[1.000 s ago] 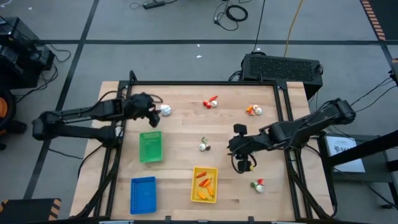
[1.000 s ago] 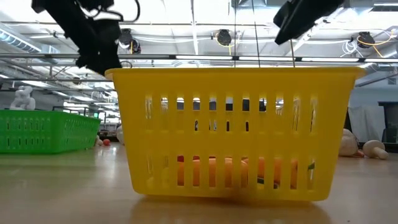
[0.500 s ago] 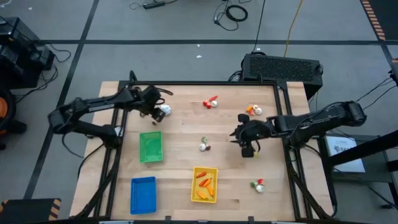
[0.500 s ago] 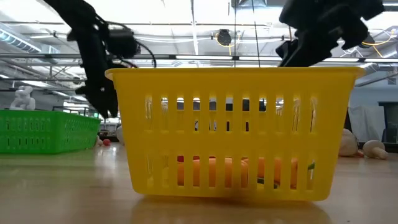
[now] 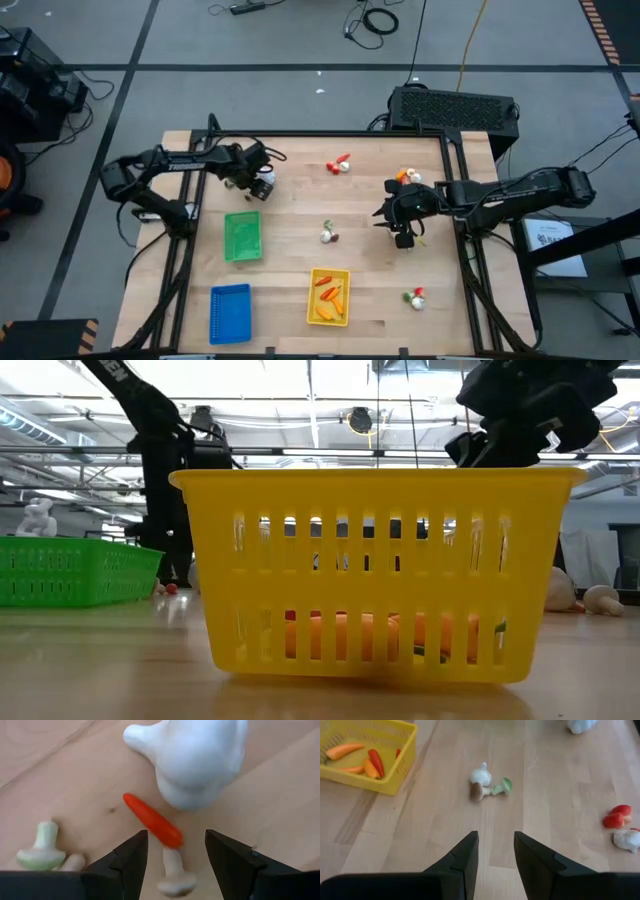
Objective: Sort produce into baskets
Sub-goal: Put the red chili pepper into the yellow basket, then put the yellow chili pepper into the yellow basket
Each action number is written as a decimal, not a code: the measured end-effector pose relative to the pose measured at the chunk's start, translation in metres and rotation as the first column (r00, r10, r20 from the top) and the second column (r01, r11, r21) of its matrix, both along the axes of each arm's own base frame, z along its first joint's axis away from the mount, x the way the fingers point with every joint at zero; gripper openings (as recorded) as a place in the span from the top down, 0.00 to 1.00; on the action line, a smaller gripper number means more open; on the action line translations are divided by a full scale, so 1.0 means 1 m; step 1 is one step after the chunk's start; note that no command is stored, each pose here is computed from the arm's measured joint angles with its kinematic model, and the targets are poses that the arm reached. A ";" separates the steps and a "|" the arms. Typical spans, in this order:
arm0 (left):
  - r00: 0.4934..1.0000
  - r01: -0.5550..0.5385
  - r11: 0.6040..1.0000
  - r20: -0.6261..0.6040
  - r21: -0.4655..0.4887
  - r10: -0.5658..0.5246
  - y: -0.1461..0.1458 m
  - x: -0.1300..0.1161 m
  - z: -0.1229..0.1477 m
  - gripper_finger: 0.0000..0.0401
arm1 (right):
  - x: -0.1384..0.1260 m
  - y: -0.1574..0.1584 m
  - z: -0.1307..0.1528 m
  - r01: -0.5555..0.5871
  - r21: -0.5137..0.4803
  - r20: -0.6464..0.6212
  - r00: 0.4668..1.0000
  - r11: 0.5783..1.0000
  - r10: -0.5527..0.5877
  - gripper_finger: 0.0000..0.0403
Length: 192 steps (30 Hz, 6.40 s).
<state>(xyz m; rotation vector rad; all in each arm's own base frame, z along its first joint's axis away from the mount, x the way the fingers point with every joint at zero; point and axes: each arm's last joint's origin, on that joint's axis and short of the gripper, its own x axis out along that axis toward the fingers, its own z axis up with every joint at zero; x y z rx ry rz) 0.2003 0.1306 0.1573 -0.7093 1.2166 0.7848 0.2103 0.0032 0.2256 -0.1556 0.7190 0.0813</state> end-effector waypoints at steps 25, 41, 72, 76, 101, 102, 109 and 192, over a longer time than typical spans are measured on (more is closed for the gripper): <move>0.999 0.029 0.999 -0.045 0.015 -0.028 0.010 0.005 -0.019 0.77 | 0.000 0.000 -0.001 0.061 0.067 -0.012 0.998 0.996 -0.060 0.71; 0.992 0.110 0.990 0.051 0.090 -0.115 -0.012 -0.002 0.022 0.89 | 0.006 0.001 0.003 0.123 0.197 0.045 0.990 0.973 -0.134 0.71; 0.310 0.603 0.583 0.513 0.544 -0.800 -0.139 0.093 0.057 0.88 | 0.127 0.017 -0.010 -0.055 0.209 0.511 0.858 0.976 -0.061 0.49; 0.316 0.610 0.581 0.508 0.538 -0.802 -0.139 0.093 0.056 0.88 | 0.131 0.017 -0.015 -0.034 0.208 0.422 0.905 0.978 -0.058 0.49; 0.320 0.603 0.569 0.484 0.559 -0.815 -0.137 0.093 0.056 0.88 | 0.131 0.016 -0.018 -0.022 0.170 0.391 0.919 0.985 -0.047 0.81; 0.320 0.603 0.569 0.484 0.559 -0.815 -0.137 0.093 0.056 0.88 | 0.131 0.016 -0.018 -0.023 0.165 0.392 0.919 0.986 -0.044 0.84; 0.314 0.608 0.550 0.462 0.573 -0.829 -0.137 0.093 0.055 0.88 | 0.130 0.014 -0.020 -0.015 0.156 0.369 0.929 0.988 -0.044 0.98; 0.441 0.705 0.504 0.248 0.499 -0.863 -0.119 0.079 0.037 0.50 | 0.051 -0.008 0.040 0.250 0.191 0.047 0.964 0.949 -0.263 0.77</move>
